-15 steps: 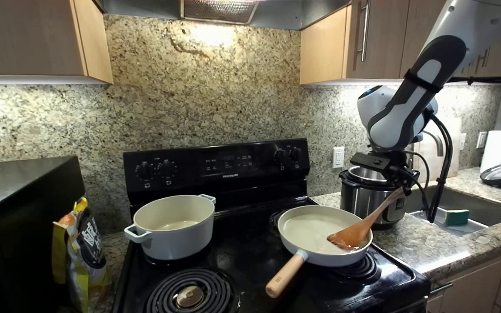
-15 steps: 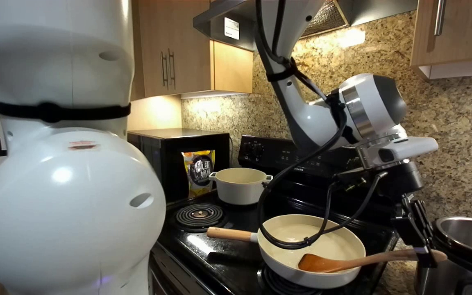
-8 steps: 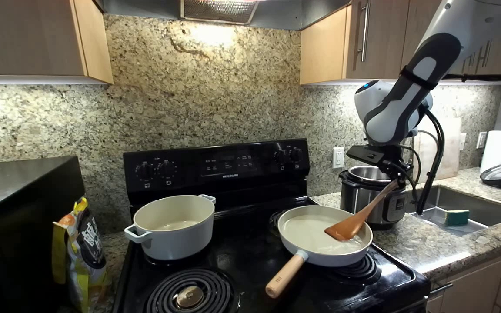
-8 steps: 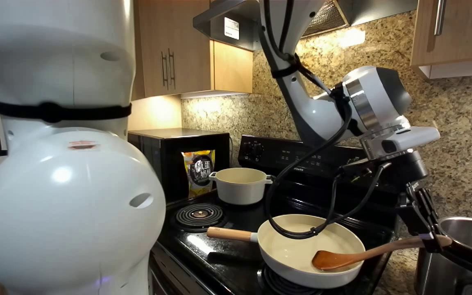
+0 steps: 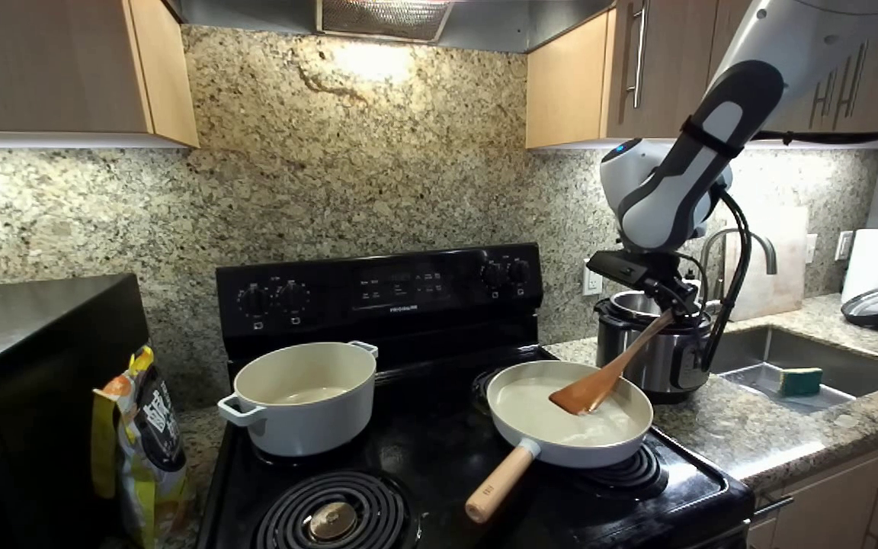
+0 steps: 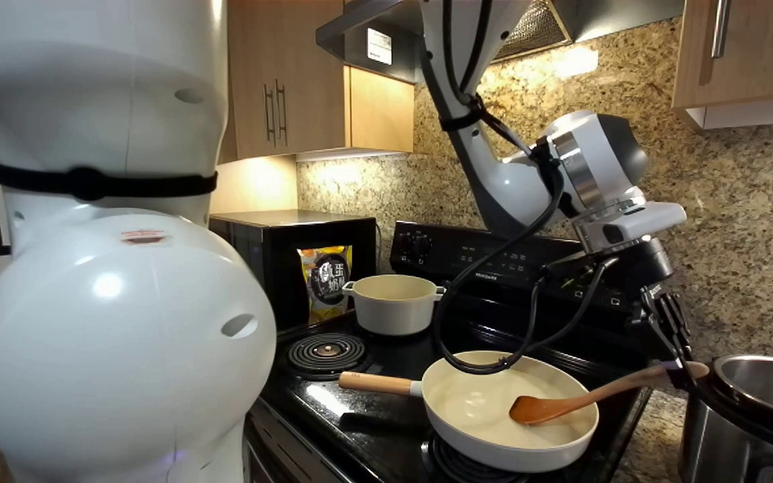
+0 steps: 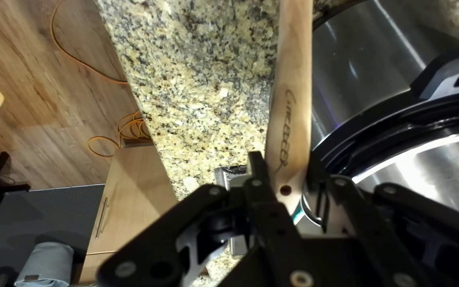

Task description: Pick up the cooking stick and stir in the pan

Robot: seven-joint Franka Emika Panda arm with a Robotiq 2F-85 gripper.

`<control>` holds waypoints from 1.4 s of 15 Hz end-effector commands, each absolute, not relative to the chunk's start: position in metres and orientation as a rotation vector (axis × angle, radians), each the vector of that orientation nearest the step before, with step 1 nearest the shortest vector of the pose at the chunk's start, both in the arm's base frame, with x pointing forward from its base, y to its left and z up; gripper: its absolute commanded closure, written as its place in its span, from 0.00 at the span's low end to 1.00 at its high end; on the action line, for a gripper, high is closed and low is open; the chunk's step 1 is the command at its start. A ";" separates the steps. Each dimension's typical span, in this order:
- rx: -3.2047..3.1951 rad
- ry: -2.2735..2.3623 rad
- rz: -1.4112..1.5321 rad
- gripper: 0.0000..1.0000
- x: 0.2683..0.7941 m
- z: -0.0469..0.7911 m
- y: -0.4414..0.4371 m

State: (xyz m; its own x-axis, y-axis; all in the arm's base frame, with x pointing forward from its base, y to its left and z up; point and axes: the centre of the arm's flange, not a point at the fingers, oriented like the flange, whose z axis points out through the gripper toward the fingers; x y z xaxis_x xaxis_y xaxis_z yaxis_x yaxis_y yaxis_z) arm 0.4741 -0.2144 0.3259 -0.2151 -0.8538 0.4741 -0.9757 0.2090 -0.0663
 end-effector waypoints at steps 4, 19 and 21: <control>1.775 -2.110 0.507 0.90 0.488 0.316 -0.183; 1.879 -2.013 0.320 0.90 0.454 0.291 -0.188; 1.834 -2.046 0.333 0.90 0.452 0.298 -0.203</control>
